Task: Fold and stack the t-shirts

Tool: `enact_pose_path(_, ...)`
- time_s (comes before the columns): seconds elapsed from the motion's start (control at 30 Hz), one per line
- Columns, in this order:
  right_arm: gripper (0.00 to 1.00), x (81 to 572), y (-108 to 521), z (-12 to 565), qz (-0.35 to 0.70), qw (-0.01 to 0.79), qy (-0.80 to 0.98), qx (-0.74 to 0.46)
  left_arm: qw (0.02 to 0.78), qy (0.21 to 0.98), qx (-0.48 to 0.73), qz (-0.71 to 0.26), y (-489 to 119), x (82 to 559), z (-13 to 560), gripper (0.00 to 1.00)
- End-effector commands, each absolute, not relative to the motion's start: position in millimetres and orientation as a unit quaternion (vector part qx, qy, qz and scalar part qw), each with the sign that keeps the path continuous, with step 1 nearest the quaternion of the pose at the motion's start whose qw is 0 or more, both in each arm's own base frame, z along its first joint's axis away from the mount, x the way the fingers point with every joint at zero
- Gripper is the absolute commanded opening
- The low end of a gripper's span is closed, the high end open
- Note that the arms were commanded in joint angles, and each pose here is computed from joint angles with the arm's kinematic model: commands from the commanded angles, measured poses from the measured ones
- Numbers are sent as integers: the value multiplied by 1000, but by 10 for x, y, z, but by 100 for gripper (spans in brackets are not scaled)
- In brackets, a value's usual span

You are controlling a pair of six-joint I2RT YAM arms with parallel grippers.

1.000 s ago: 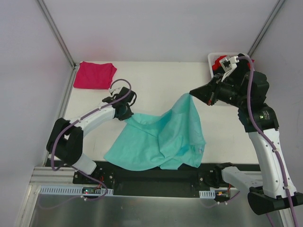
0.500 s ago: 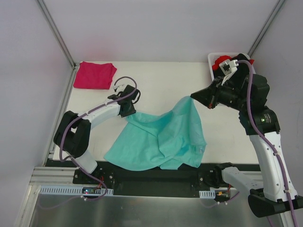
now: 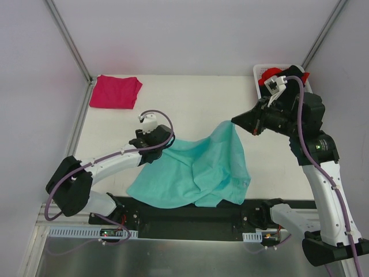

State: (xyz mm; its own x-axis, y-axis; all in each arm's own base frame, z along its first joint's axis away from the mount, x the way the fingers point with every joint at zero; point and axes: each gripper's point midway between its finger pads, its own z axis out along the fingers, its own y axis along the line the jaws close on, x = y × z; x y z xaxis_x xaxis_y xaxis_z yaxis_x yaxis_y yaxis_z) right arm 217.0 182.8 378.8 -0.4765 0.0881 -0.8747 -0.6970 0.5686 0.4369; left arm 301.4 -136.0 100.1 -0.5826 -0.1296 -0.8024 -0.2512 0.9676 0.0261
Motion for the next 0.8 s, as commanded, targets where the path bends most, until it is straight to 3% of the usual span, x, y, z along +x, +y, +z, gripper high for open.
enact_pose_path(0.0,1,2081,1871,3926,432,483,728,-224,480,859,-166,71,-1271,3061,998,56)
enact_pose_path(0.43,1,2021,1843,3773,424,466,742,-229,432,827,-314,-177,-1839,3222,915,57)
enact_pose_path(0.63,1,2007,1843,3764,425,464,743,-229,416,803,-365,-222,-1714,3073,980,58)
enact_pose_path(0.77,1,2005,1860,3744,430,458,743,-228,446,785,-364,-230,-1598,3036,1179,58)
